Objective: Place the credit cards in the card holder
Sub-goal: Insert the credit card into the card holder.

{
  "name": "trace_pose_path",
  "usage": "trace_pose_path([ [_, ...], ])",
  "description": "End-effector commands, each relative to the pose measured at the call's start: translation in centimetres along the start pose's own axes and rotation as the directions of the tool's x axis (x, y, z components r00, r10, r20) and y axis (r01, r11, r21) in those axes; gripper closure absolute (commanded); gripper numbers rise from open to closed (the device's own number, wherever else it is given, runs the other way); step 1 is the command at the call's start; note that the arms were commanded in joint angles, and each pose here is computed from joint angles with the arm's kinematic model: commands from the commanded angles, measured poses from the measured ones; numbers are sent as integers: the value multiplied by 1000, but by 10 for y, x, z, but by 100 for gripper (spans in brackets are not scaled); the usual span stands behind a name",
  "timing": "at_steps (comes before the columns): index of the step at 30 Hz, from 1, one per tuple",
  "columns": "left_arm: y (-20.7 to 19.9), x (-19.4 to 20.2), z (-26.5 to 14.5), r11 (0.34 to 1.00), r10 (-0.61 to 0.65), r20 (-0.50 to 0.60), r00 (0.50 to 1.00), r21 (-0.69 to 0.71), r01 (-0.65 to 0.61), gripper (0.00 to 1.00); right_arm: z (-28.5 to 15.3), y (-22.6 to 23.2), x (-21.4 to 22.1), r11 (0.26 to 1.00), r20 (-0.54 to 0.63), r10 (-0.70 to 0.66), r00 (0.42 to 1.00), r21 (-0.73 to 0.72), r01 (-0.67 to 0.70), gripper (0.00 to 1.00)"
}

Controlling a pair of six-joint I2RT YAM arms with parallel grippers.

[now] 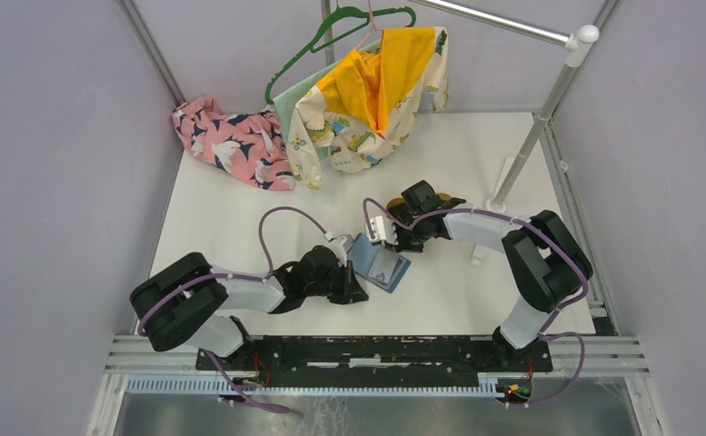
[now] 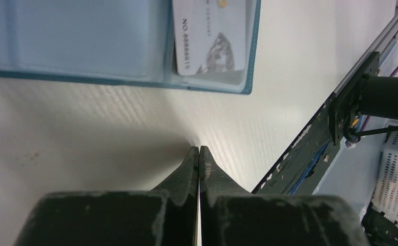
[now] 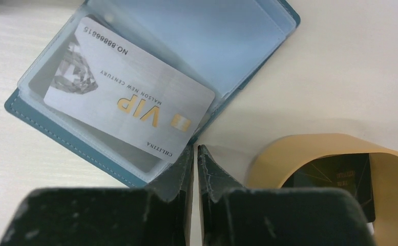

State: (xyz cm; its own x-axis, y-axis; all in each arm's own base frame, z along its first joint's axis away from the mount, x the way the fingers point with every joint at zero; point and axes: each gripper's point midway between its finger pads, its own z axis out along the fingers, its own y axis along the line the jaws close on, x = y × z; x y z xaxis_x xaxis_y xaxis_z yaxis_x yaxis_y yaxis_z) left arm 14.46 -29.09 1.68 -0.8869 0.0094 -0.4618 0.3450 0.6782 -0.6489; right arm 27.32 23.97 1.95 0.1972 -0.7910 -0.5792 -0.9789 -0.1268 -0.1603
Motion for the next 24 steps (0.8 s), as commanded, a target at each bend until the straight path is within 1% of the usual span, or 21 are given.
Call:
trace_pose_path([
  [1,-27,-25,15,997,-33,74,997,67,28,98,-6,8,-13,999,55,-18,998,-45,21,89],
  [6,-25,-34,29,998,-38,98,994,47,34,98,-6,26,-15,992,82,-14,997,-122,24,90],
  [12,-25,-39,41,998,-41,103,994,43,37,98,-8,38,-21,985,90,11,996,-175,5,91],
  [15,-26,-41,46,999,-39,103,994,42,35,98,-10,45,-25,981,88,-1,996,-194,18,92],
  [18,-26,-43,49,999,-38,104,994,40,34,98,-9,49,-24,978,59,-7,998,-206,19,92],
  [21,-27,-45,49,999,-36,109,993,41,32,98,-12,47,-13,981,-12,-15,1000,-195,12,92],
  [22,-28,-44,49,999,-34,108,994,42,30,98,-14,45,-9,984,-32,-19,999,-178,13,92],
  [24,-31,-44,47,998,-24,107,994,60,17,98,-20,32,-1,995,-74,6,997,-102,-13,92],
])
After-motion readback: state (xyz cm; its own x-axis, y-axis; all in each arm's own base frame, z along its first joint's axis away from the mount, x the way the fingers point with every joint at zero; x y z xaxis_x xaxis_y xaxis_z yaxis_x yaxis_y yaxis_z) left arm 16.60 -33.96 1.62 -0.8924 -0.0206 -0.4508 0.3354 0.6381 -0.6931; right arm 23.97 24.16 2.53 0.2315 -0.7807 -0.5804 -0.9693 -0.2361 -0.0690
